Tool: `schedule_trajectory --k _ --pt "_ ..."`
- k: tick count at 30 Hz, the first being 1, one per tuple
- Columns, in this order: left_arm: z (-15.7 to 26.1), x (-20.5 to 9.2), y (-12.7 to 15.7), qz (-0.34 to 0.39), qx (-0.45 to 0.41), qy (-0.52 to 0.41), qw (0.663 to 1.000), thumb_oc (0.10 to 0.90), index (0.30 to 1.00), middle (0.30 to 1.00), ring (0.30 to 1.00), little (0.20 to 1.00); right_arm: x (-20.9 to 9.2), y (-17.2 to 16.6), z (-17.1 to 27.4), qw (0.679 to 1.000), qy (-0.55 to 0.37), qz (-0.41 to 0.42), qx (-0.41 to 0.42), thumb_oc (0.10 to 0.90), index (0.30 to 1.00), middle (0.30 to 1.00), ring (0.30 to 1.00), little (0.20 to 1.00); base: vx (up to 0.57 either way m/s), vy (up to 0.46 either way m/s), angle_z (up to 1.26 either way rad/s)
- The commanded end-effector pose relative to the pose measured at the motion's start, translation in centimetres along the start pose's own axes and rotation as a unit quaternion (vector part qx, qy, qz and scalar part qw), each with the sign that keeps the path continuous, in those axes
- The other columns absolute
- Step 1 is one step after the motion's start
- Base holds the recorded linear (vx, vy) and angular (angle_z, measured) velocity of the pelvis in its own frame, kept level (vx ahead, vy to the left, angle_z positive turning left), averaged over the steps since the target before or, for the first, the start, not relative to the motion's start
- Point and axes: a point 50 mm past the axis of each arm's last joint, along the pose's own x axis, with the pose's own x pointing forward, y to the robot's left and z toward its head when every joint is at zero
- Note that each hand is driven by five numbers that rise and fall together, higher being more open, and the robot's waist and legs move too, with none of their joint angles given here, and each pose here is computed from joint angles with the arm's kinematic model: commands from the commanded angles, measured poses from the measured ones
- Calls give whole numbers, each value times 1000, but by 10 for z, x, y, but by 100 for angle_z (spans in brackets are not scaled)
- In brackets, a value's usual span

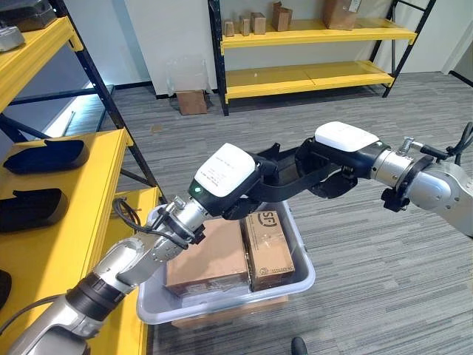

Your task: Move parts from the plastic box to the shelf.

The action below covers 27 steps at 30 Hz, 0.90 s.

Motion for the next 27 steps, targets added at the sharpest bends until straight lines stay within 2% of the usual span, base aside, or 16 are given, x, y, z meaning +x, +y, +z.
schedule_trajectory --k 1,4,5,6,13,15,18,21,27 --pt "-11 12 21 41 34 -1 999 400 300 300 300 300 -8 -70 18 984 -54 -168 0 400 300 300 300 300 0 0 0" --pt "-10 11 21 41 29 -1 999 400 300 300 300 300 -8 -69 18 983 -54 -172 9 400 300 300 300 300 0 0 0" --pt "-10 11 21 40 29 -1 999 400 300 300 300 300 -8 -69 17 983 -54 -173 9 555 517 517 517 517 0 0 0" --pt "-10 10 21 40 27 0 999 400 300 300 300 300 -9 -67 16 983 -53 -175 17 900 1000 1000 1000 1000 0 0 0" --pt "-13 0 27 46 26 14 998 400 300 300 300 300 -18 -58 18 975 -70 -195 82 900 1000 1000 1000 1000 0 0 0" --pt "-19 -10 33 43 36 30 998 400 300 300 300 300 -28 -50 17 970 -76 -195 125 900 1000 1000 1000 1000 0 0 0" --pt "-25 -17 39 44 49 46 997 400 300 300 300 300 -36 -46 13 966 -68 -201 147 900 1000 1000 1000 1000 -1 0 -1" --pt "-35 -37 50 54 67 83 993 400 300 300 300 300 -57 -30 5 947 -55 -234 213 900 1000 1000 1000 1000 6 -8 -4" --pt "-38 -62 66 80 87 120 986 400 300 300 300 300 -85 3 -8 919 -7 -271 285 900 1000 1000 1000 1000 20 -11 -4"
